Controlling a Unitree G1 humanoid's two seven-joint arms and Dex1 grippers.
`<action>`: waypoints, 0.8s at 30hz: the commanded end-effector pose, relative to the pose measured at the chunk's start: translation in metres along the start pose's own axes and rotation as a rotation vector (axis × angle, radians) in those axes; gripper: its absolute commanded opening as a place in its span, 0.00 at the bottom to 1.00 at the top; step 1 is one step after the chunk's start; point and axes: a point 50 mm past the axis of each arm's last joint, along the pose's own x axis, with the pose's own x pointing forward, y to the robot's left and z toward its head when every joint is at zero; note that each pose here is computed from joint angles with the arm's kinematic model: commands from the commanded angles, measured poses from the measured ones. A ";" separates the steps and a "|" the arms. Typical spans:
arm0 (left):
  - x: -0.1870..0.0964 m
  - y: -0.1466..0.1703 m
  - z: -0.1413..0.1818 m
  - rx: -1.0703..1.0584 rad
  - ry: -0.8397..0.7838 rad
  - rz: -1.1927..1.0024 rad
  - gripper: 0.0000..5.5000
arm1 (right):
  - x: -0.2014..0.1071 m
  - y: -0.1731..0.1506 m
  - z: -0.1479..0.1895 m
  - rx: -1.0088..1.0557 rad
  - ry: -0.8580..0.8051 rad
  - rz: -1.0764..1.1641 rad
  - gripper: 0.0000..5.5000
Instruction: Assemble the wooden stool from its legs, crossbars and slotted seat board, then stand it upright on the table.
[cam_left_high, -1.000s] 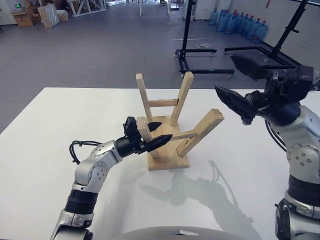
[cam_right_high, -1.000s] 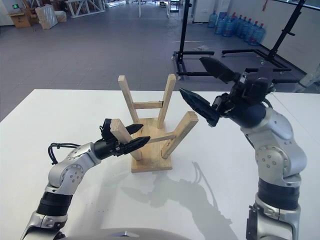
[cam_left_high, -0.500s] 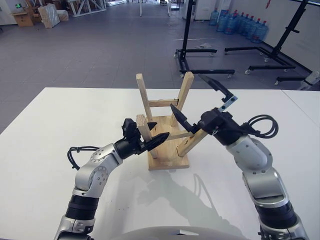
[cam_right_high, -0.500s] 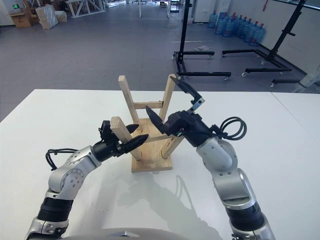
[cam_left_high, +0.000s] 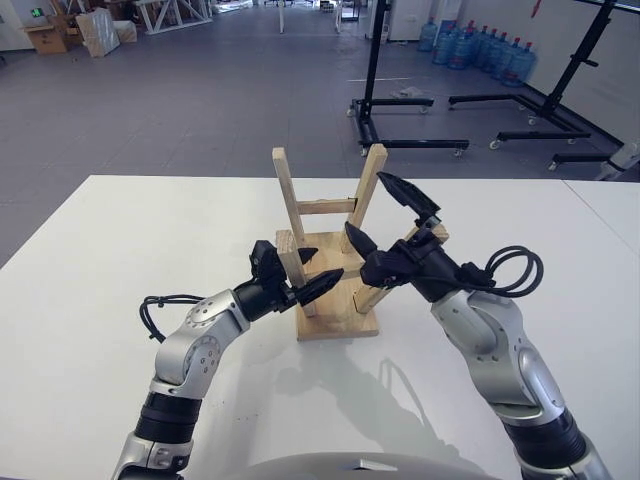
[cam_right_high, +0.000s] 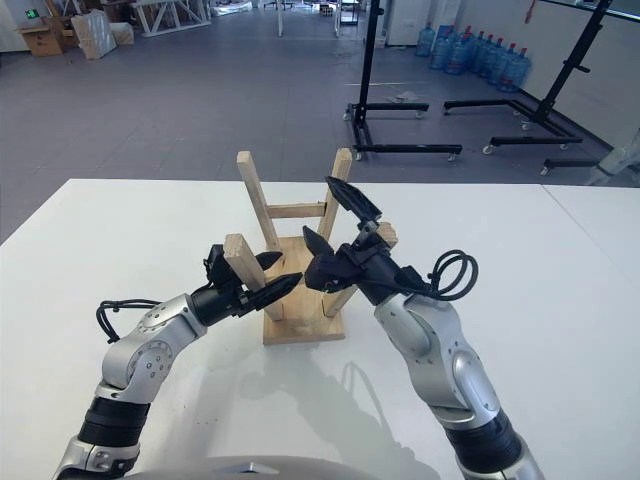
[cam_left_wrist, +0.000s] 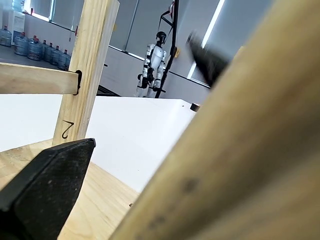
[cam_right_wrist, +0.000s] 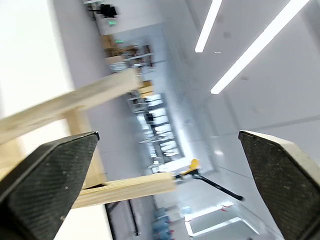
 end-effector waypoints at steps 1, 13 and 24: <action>-0.001 0.001 -0.001 0.006 0.020 0.007 0.81 | -0.006 0.028 -0.007 0.007 0.079 0.240 0.94; -0.004 0.000 -0.003 -0.001 0.020 0.015 0.81 | -0.023 0.065 -0.006 0.132 0.236 0.475 0.94; -0.006 0.000 -0.004 0.000 0.001 0.036 0.81 | -0.006 -0.080 -0.020 0.842 -0.276 -0.301 0.94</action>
